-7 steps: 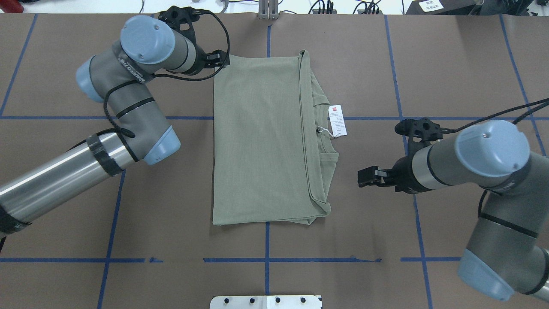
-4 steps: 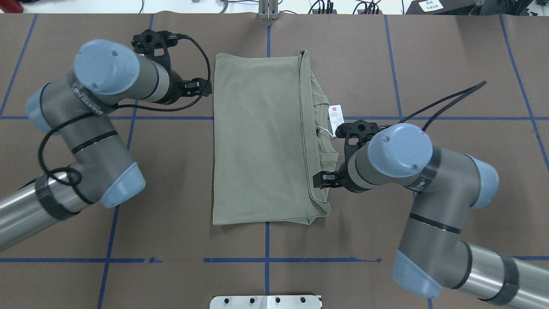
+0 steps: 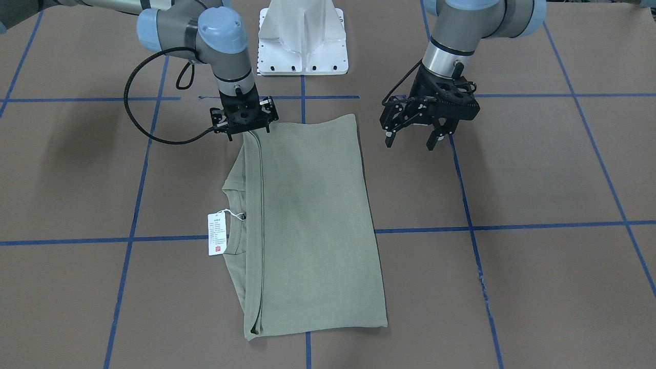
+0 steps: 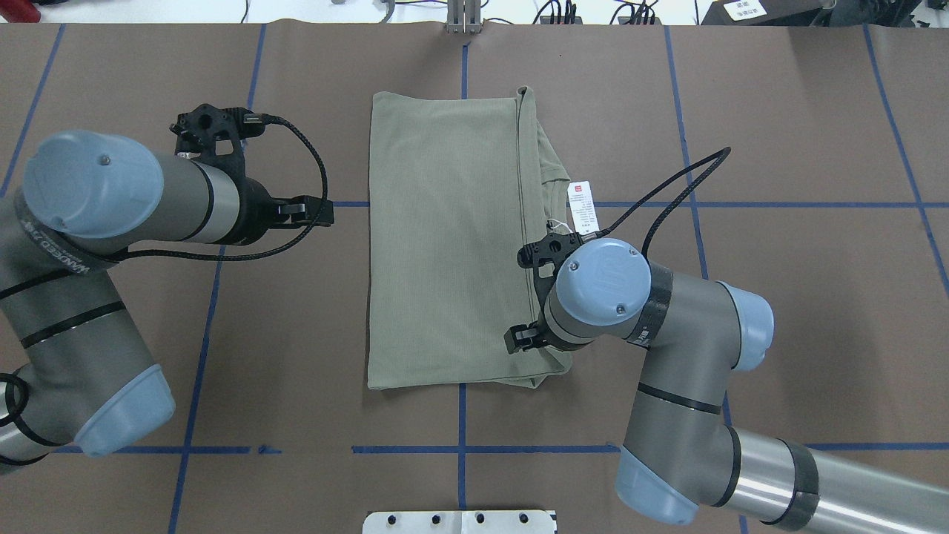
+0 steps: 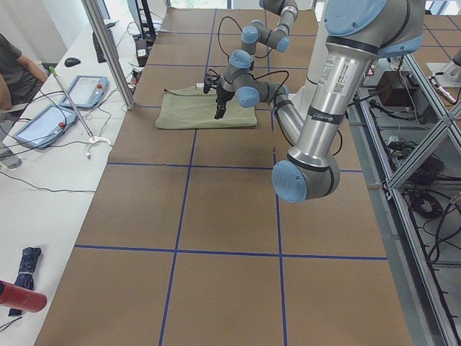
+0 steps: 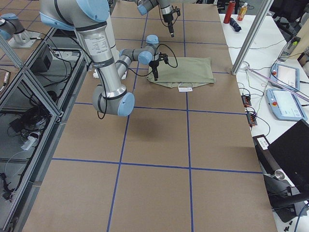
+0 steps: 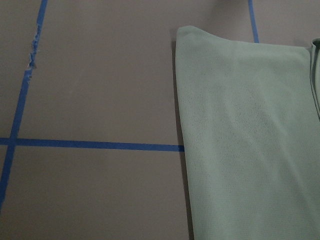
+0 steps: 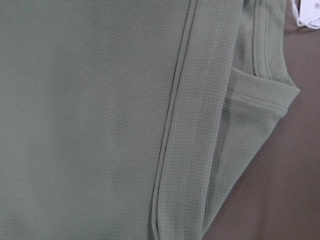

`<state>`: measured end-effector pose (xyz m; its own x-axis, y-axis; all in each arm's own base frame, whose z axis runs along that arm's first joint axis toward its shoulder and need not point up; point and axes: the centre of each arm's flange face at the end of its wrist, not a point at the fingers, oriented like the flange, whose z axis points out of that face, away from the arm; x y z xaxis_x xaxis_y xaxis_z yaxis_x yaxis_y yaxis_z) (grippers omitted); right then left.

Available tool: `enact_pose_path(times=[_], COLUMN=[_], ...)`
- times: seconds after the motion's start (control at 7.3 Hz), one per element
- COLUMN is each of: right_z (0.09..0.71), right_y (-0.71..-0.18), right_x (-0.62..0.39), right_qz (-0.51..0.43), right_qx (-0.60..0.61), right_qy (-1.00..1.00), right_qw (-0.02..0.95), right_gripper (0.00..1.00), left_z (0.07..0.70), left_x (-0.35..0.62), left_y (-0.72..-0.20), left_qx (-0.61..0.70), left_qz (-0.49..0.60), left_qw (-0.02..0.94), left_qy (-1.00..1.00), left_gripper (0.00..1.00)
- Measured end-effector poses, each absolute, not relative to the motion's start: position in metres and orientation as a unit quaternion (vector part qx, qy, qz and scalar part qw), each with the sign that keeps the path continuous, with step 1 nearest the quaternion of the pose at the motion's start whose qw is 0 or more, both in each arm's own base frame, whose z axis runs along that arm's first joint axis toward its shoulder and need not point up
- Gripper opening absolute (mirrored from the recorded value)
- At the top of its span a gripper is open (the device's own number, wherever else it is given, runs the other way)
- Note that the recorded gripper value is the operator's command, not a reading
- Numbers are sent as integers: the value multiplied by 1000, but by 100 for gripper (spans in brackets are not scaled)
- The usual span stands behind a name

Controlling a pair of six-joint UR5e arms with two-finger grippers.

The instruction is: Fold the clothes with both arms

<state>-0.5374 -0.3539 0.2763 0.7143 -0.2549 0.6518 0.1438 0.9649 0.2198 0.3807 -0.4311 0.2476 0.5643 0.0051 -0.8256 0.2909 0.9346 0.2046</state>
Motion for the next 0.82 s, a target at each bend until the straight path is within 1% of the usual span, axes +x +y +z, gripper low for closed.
enact_pose_path(times=[0.82], right_z=[297], right_y=[-354], right_x=[-548], right_qz=[-119], right_qx=[66], right_qy=[-344], right_qw=[929], right_gripper=[100], left_z=[253], left_x=[391], left_y=[-424], left_qx=[153], left_qz=[-75], left_qw=[873], left_qy=[457], left_gripper=[100])
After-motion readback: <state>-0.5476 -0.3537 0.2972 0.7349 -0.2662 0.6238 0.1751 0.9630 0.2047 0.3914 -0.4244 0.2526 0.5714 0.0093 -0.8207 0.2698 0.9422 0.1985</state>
